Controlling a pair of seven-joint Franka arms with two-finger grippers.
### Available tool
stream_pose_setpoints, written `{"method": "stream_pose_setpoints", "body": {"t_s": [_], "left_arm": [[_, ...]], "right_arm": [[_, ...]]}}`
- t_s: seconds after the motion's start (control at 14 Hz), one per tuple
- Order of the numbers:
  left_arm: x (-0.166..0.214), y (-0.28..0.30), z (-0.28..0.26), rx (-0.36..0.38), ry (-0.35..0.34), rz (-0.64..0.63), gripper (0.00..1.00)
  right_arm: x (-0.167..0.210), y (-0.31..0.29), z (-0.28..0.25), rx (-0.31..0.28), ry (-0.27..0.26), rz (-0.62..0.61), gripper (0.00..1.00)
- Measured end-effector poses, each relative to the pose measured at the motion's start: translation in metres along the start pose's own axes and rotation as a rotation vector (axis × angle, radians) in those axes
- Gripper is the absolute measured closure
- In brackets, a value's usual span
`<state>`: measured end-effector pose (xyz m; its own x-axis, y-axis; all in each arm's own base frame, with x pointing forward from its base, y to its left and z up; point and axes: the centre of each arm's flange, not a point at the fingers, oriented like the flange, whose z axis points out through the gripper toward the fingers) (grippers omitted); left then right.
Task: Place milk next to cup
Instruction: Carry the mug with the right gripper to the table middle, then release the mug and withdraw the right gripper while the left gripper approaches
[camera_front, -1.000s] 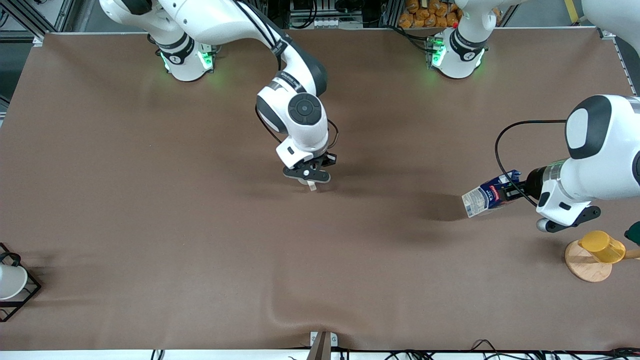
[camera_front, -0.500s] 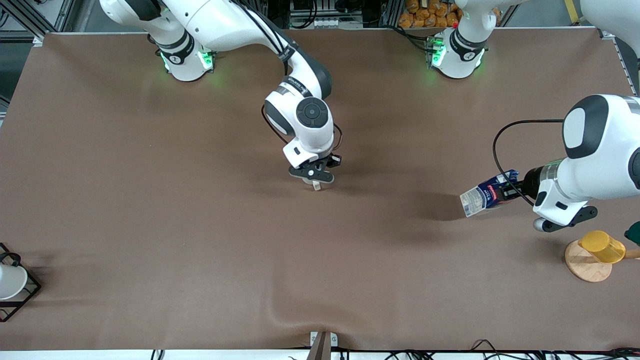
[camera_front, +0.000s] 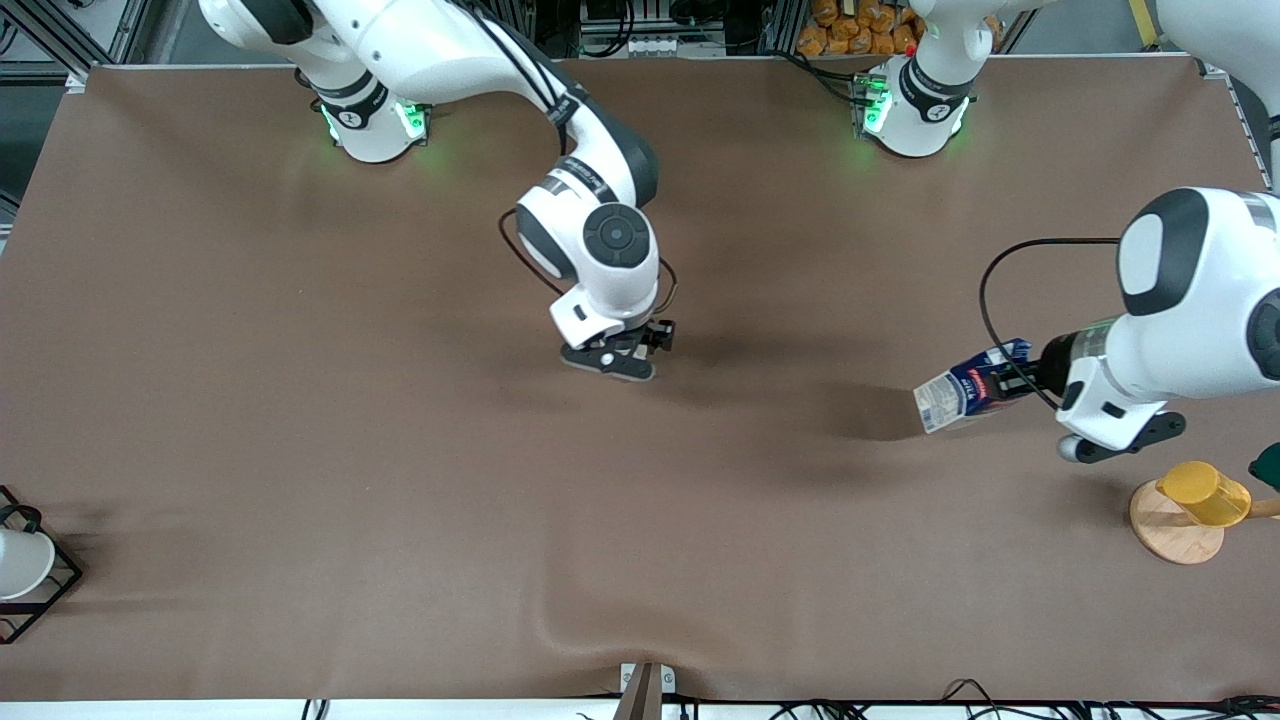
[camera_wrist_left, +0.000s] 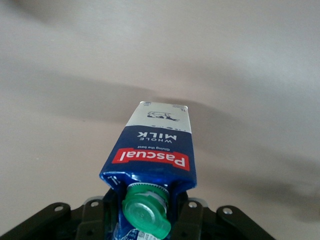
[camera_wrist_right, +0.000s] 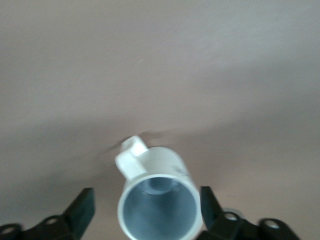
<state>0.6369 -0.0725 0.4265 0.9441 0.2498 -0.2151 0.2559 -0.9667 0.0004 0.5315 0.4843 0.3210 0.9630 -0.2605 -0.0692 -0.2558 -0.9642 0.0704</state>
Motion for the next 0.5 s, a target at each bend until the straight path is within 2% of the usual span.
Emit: {"method": "stream_pose_setpoints", "body": {"t_s": [0.21,0.5], "left_arm": [[-0.027,0.044,0.003,0.013,-0.051,0.068,0.56],[-0.075,0.108,0.008,0.037,-0.11,0.141,0.56]], "right_arm": [[0.044,0.033,-0.054,0.017,0.008,0.008,0.0],[0.1,0.089,-0.093,0.06,0.039,-0.01,0.0]]}}
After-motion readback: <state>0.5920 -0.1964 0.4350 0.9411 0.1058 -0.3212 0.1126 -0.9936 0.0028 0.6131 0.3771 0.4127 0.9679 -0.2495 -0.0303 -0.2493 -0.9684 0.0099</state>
